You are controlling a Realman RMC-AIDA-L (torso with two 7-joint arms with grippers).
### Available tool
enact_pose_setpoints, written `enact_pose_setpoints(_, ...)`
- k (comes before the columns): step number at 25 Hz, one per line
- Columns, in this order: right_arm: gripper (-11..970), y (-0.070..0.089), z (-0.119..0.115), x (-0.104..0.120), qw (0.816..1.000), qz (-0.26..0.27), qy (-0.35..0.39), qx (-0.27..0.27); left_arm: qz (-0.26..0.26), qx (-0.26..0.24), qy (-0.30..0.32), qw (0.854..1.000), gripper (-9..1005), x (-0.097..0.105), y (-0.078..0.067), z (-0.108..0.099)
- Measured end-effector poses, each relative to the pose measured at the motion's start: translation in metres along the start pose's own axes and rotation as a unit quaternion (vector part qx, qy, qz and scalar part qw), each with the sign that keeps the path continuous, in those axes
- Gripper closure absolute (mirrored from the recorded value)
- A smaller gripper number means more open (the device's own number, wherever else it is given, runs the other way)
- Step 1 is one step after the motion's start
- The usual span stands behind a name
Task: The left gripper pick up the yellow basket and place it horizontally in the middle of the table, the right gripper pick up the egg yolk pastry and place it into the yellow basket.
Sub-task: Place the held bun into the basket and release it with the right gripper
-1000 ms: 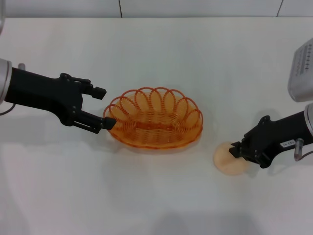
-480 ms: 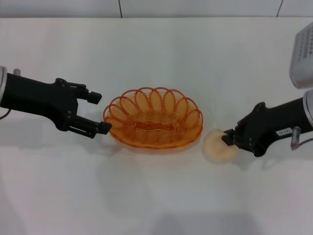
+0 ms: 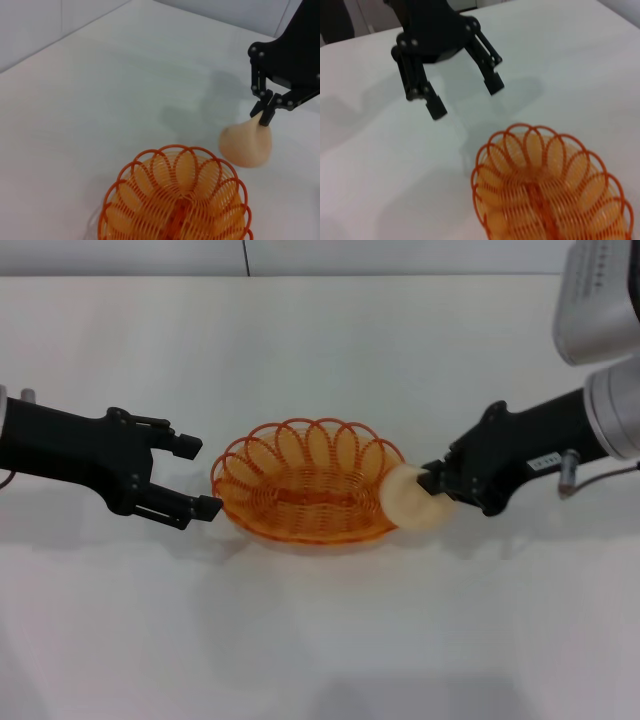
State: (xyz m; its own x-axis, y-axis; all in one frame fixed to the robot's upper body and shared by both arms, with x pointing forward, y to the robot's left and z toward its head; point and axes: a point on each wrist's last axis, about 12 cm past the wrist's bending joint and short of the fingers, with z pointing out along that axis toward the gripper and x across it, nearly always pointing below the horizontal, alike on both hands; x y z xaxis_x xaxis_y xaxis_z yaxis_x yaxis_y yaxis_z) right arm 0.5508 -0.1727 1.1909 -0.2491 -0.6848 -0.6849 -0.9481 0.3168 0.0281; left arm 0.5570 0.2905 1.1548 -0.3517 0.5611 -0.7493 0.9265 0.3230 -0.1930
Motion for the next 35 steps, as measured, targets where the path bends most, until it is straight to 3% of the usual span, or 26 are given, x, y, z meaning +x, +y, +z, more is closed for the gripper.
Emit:
enact_pose_setpoints(12, 935, -0.006, 0.029, -0.033, 0.999, -0.03, 0.001, -0.009, 0.006, 0.001, -0.004, 1.0, 108, -0.002, -0.001, 0.001)
enact_pose_setpoints(27, 936, -0.006, 0.046, -0.039, 0.999, -0.039, 0.0, -0.005, 0.011, 0.004, -0.006, 1.0, 108, -0.005, 0.0, 0.003)
enact_pose_setpoints(35, 830, -0.003, 0.048, -0.041, 0.999, -0.045, -0.006, -0.011, 0.008, 0.003, -0.005, 1.0, 108, -0.003, -0.001, 0.003)
